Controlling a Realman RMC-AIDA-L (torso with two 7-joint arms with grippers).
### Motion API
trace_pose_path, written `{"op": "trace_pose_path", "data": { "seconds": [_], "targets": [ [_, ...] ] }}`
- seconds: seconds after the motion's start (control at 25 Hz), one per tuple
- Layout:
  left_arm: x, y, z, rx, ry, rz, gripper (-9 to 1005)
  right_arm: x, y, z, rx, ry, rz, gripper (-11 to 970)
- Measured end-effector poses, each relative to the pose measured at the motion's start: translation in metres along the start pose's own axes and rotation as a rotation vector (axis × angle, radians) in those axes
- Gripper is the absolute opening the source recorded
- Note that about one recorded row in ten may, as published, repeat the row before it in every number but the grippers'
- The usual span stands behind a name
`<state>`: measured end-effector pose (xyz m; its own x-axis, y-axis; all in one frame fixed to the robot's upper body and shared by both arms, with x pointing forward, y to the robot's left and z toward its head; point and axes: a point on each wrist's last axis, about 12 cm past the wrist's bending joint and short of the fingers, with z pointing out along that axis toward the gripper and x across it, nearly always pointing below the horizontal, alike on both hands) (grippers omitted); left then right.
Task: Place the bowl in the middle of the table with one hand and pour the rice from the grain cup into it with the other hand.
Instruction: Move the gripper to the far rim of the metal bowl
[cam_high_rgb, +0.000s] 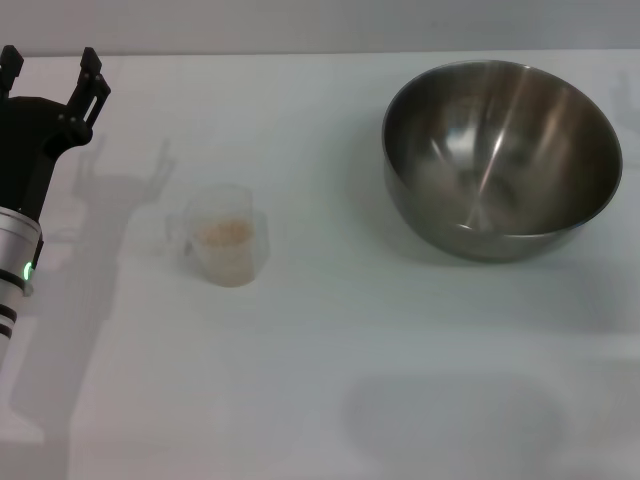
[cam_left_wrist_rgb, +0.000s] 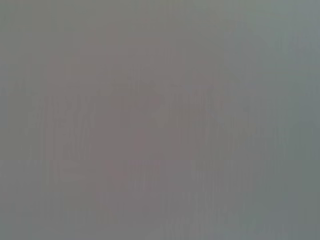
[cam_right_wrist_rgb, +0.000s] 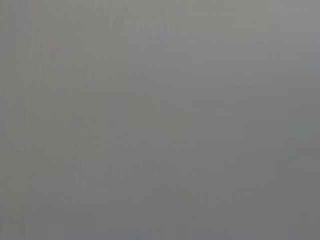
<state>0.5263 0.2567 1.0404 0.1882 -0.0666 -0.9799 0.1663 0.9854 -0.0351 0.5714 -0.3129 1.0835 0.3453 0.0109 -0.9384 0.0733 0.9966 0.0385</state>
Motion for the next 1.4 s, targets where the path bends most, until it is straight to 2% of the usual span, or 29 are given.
{"op": "trace_pose_path", "data": {
  "seconds": [0.28,0.48,0.52,0.56,0.64,0.76,1.0,1.04,1.08,1.2,1.24,1.28,1.4],
  "targets": [
    [-0.001,0.000,-0.002,-0.003,-0.013,-0.009,858,-0.004,0.000,-0.004,-0.018,-0.040,-0.023,651],
    [-0.001,0.000,-0.004,-0.006,-0.019,-0.012,856,-0.006,-0.001,-0.008,-0.019,-0.068,-0.129,651],
    [-0.001,0.000,-0.004,-0.006,-0.019,-0.012,856,-0.007,-0.002,-0.009,-0.016,-0.082,-0.204,651],
    [-0.001,0.001,-0.004,-0.007,-0.020,-0.011,855,-0.007,-0.002,-0.009,-0.016,-0.082,-0.204,652],
    [-0.001,0.002,-0.005,-0.008,-0.019,-0.010,855,-0.009,-0.002,-0.010,-0.012,-0.097,-0.299,652],
    [-0.001,0.002,-0.005,-0.008,-0.018,-0.010,853,-0.010,-0.002,-0.009,-0.010,-0.100,-0.320,652],
    [-0.001,0.003,-0.004,-0.017,-0.013,-0.013,851,-0.008,0.005,0.008,-0.015,-0.038,-0.280,652],
    [-0.001,0.003,-0.004,-0.020,-0.012,-0.015,851,-0.008,0.012,0.017,-0.027,0.003,-0.249,652],
    [-0.001,0.003,-0.004,-0.020,-0.012,-0.015,850,-0.008,0.012,0.017,-0.027,0.003,-0.249,652],
    [0.000,0.002,-0.005,-0.021,-0.012,-0.019,849,-0.012,0.024,0.032,-0.055,0.097,-0.187,652],
    [0.000,0.002,-0.005,-0.022,-0.011,-0.020,849,-0.020,0.035,0.042,-0.083,0.163,-0.144,652],
    [0.000,0.002,-0.006,-0.023,-0.010,-0.020,848,-0.020,0.035,0.042,-0.083,0.163,-0.144,651],
    [0.000,0.002,-0.006,-0.025,-0.009,-0.021,847,-0.030,0.048,0.052,-0.135,0.295,-0.099,651]
  ]
}}
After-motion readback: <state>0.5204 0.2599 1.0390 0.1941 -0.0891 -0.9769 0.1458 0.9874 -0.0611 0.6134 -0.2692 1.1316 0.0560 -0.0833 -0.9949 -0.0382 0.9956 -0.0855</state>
